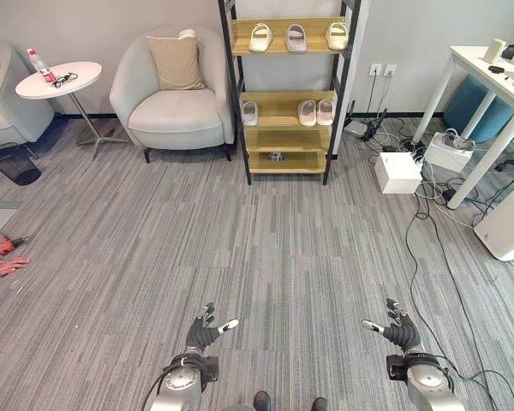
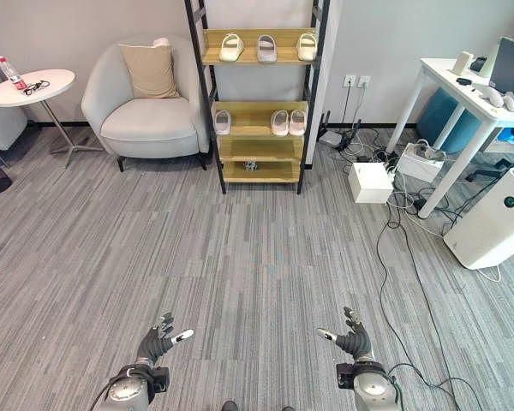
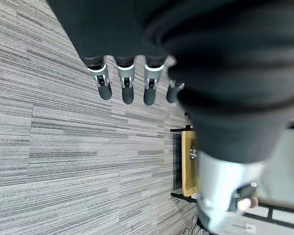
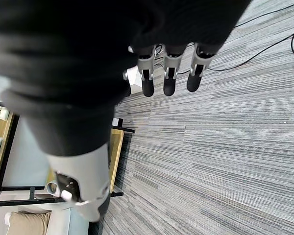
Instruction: Arrange the slippers neatly on the shoe rack.
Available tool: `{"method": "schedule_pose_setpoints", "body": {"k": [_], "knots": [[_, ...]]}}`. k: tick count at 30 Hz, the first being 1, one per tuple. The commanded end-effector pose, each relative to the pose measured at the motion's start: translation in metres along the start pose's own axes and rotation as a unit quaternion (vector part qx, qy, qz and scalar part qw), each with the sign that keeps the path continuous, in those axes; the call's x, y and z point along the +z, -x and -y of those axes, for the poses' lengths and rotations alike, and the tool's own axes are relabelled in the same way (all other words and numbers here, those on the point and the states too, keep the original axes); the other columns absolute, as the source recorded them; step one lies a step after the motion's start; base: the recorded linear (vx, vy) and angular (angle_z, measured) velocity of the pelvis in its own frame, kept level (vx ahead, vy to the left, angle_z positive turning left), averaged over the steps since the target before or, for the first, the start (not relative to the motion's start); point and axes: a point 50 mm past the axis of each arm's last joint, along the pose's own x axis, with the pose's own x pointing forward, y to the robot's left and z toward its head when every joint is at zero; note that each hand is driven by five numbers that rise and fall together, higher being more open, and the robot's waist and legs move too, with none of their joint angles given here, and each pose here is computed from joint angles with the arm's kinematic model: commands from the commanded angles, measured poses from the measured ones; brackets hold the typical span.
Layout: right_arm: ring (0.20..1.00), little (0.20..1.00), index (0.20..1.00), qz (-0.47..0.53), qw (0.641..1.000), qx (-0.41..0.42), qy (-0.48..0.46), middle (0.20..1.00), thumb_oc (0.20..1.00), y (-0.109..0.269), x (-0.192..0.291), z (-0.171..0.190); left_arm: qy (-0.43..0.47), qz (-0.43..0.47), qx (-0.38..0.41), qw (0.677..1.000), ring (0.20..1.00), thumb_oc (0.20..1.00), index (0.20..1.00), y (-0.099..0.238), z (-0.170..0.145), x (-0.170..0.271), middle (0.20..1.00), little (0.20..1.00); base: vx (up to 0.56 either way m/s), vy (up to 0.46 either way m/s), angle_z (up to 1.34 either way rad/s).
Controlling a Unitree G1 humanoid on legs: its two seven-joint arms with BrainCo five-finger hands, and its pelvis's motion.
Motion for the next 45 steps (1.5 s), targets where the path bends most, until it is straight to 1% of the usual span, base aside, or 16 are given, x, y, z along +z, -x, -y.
{"method": "schedule_pose_setpoints", "body": {"k": [1,7,15,27,38,45], "knots": [[1.000,1.000,1.000,0.059,0.998,-0.011,0.003,1.000,1.000,-0.005,0.025,0.008,-0.020,0.042,-0.014,0.999,1.000,1.000,1.000,-0.008,0.006,0.020,1.000,1.000,0.00,0.000,0.00],[1.000,1.000,1.000,0.062,0.998,-0.004,-0.005,1.000,1.000,-0.003,0.026,0.003,0.001,0.053,-0.011,0.999,1.000,1.000,1.000,-0.008,0.007,0.026,1.000,1.000,-0.01,0.000,-0.03],[1.000,1.000,1.000,0.054,0.999,0.005,-0.006,1.000,1.000,0.000,0.021,-0.001,-0.002,0.057,-0.017,0.998,1.000,1.000,1.000,-0.007,0.008,0.027,1.000,1.000,0.00,0.000,0.00],[1.000,1.000,1.000,0.036,0.999,0.027,0.008,1.000,1.000,0.000,0.014,-0.008,0.004,0.037,-0.003,0.999,1.000,1.000,1.000,-0.003,0.002,0.015,1.000,1.000,0.00,0.003,-0.01],[1.000,1.000,1.000,0.031,0.999,0.030,0.006,1.000,1.000,-0.003,0.014,-0.011,0.017,0.023,0.011,1.000,1.000,1.000,1.000,-0.002,-0.002,0.009,1.000,1.000,0.00,0.000,0.00],[1.000,1.000,1.000,0.032,0.999,0.040,0.007,1.000,1.000,-0.003,0.015,-0.017,0.021,0.028,0.013,0.999,1.000,1.000,1.000,-0.004,-0.001,0.012,1.000,1.000,0.00,0.000,0.00]]}}
